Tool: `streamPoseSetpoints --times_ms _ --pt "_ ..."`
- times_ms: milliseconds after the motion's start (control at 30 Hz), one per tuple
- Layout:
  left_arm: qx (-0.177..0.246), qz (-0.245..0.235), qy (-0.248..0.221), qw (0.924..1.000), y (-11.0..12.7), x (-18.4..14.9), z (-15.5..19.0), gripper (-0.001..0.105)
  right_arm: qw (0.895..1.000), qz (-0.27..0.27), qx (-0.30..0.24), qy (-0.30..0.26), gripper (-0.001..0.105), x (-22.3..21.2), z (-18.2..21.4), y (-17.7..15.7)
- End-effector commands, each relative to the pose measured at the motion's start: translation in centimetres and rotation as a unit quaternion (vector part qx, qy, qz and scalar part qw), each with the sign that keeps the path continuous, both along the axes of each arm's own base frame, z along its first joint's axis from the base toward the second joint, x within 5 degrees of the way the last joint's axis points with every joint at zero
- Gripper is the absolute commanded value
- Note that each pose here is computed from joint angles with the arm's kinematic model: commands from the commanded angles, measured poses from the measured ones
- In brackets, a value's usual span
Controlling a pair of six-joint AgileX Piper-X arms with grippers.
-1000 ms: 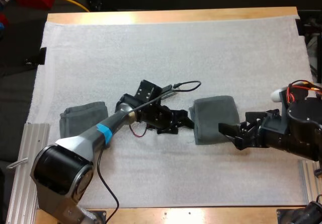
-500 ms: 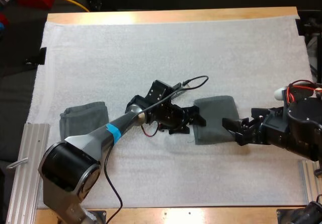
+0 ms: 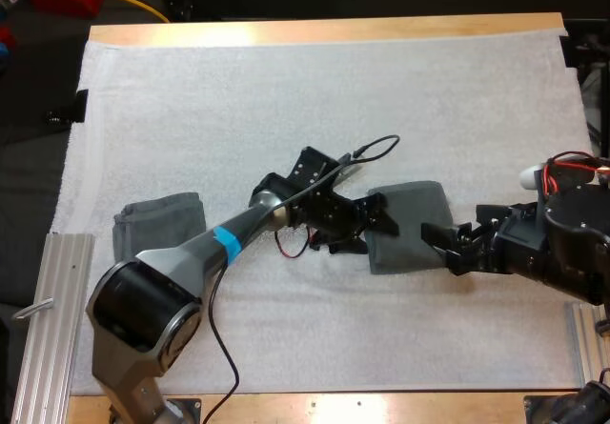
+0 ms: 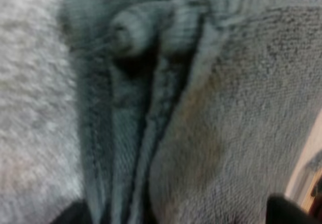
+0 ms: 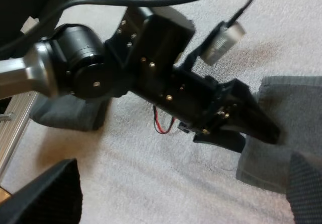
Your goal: Pick towel from pile, fold and stack
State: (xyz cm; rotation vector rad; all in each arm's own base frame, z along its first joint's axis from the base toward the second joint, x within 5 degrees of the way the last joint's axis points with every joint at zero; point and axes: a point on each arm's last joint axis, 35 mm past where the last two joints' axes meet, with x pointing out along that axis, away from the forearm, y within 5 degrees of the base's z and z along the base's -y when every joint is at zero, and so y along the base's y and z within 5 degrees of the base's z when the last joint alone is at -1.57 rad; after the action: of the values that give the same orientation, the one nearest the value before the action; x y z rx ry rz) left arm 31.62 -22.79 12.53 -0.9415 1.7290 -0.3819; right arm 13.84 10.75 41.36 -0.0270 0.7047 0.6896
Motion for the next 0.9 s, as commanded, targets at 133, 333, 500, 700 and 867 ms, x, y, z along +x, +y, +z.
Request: streamPoseSetpoints --times_ms 133,333,500,700,867 --pt "0.004 -0.017 0.034 0.9993 -1.6 0.4 0.1 0.066 1.0 -0.003 0.006 -0.002 0.08 -0.1 0.3 -0.1" --pt "0.001 -0.024 0.04 0.9989 -2.7 0.7 0.2 0.066 1.0 -0.003 0.012 -0.01 0.08 -0.6 0.7 -0.5" --pt "-0.007 -0.024 0.04 0.9989 -3.2 0.6 0.2 0.066 1.0 -0.003 0.015 -0.013 0.08 -0.8 0.8 -0.6" --pt "-0.017 -0.02 0.068 0.9974 -3.9 0.9 0.1 0.057 1.0 -0.003 0.015 -0.013 0.08 -0.8 0.8 -0.6" --pt "-0.018 -0.016 0.073 0.997 -4.1 1.1 0.1 0.024 1.0 -0.003 0.015 -0.013 0.08 -0.8 0.8 -0.6"
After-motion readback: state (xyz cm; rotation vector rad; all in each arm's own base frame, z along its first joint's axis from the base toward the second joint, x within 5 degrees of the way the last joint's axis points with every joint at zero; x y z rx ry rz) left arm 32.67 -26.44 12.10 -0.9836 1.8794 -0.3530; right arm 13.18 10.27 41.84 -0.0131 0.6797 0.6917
